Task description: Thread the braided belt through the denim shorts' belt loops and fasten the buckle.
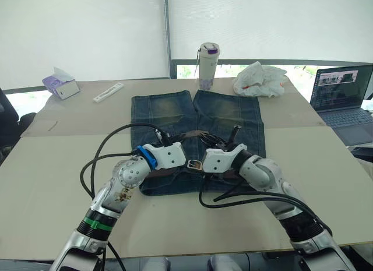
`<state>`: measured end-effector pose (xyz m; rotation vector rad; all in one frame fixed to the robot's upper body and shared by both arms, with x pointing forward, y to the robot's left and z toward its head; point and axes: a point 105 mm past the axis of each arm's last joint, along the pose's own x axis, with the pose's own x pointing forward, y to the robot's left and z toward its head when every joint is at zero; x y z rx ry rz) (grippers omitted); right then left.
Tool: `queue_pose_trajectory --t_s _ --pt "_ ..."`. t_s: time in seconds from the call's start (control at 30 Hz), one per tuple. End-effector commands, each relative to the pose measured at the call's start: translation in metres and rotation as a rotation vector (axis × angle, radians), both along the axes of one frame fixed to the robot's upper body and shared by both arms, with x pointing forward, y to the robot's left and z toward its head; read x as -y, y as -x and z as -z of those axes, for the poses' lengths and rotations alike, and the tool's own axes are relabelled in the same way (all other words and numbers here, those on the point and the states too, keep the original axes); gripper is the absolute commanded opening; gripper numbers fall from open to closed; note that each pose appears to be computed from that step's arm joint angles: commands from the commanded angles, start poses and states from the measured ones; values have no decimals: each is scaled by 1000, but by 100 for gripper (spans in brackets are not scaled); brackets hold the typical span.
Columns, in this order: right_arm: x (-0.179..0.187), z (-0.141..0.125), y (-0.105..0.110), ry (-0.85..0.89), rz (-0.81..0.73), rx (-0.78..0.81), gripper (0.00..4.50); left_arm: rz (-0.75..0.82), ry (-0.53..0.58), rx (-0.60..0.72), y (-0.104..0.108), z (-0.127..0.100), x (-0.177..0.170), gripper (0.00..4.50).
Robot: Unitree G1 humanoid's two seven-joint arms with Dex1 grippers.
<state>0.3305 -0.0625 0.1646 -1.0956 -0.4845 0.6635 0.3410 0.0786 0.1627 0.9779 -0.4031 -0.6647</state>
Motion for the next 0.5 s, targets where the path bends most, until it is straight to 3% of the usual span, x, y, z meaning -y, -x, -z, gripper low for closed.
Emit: queue_pose_trajectory --t_s 0.03,0.27,0.5 --pt "-4 -22 14 -113 -74 -16 150 -2 15 20 2 -3 -2 0" --pt "22 -27 27 -227 -117 -166 383 -45 59 -11 3 3 -21 0" --pt "32 7 46 -353 -115 -617 383 -108 198 -86 6 3 -58 0"
